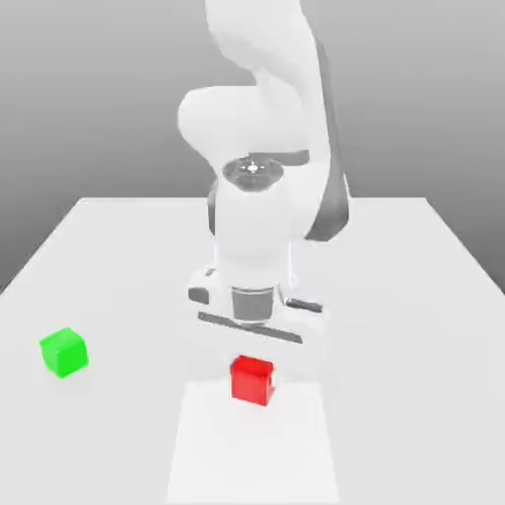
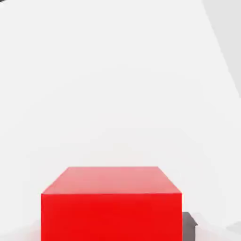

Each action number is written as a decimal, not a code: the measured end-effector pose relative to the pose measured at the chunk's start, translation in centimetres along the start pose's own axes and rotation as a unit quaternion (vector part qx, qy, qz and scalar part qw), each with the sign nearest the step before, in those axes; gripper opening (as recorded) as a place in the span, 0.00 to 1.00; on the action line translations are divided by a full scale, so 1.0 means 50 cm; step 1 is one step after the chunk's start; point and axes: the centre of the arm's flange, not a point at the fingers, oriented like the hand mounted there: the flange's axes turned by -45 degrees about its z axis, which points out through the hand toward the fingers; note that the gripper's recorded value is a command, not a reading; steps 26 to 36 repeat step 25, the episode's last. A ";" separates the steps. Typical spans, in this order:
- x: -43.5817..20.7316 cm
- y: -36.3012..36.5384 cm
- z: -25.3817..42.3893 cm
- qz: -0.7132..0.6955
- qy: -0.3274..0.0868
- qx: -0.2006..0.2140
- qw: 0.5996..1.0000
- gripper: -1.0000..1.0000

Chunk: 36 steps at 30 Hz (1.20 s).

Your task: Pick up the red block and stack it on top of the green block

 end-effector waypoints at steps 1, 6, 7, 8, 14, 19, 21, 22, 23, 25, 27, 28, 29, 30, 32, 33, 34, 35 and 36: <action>0.010 0.022 -0.012 0.016 0.000 0.000 1.000 0.00; 0.072 0.194 -0.043 0.132 0.001 0.000 0.991 0.00; 0.079 0.236 -0.048 0.158 0.001 0.000 0.987 0.00; 0.085 0.279 -0.053 0.184 0.001 0.000 0.983 0.00; 0.059 0.545 -0.083 0.341 0.000 0.000 0.940 0.00; 0.029 0.639 -0.033 0.394 0.000 -0.003 0.919 0.00; 0.029 0.637 0.008 0.393 0.000 -0.002 0.920 0.00; 0.028 0.636 0.027 0.393 0.000 -0.001 0.920 1.00; 0.028 0.636 0.027 0.393 0.000 -0.001 0.920 1.00; 0.028 0.636 0.027 0.393 0.000 -0.001 0.920 1.00; 0.028 0.636 0.027 0.393 0.000 -0.001 0.920 1.00; 0.028 0.636 0.027 0.393 0.000 -0.001 0.920 1.00; 0.028 0.636 0.027 0.393 0.000 -0.001 0.920 1.00; 0.028 0.636 0.027 0.393 0.000 -0.001 0.920 1.00; 0.028 0.636 0.027 0.393 0.000 -0.001 0.920 1.00; 0.028 0.636 0.027 0.393 0.000 -0.001 0.920 1.00; 0.028 0.636 0.027 0.393 0.000 -0.001 0.920 1.00; 0.028 0.636 0.027 0.393 0.000 -0.001 0.920 1.00; 0.028 0.636 0.027 0.393 0.000 -0.001 0.920 1.00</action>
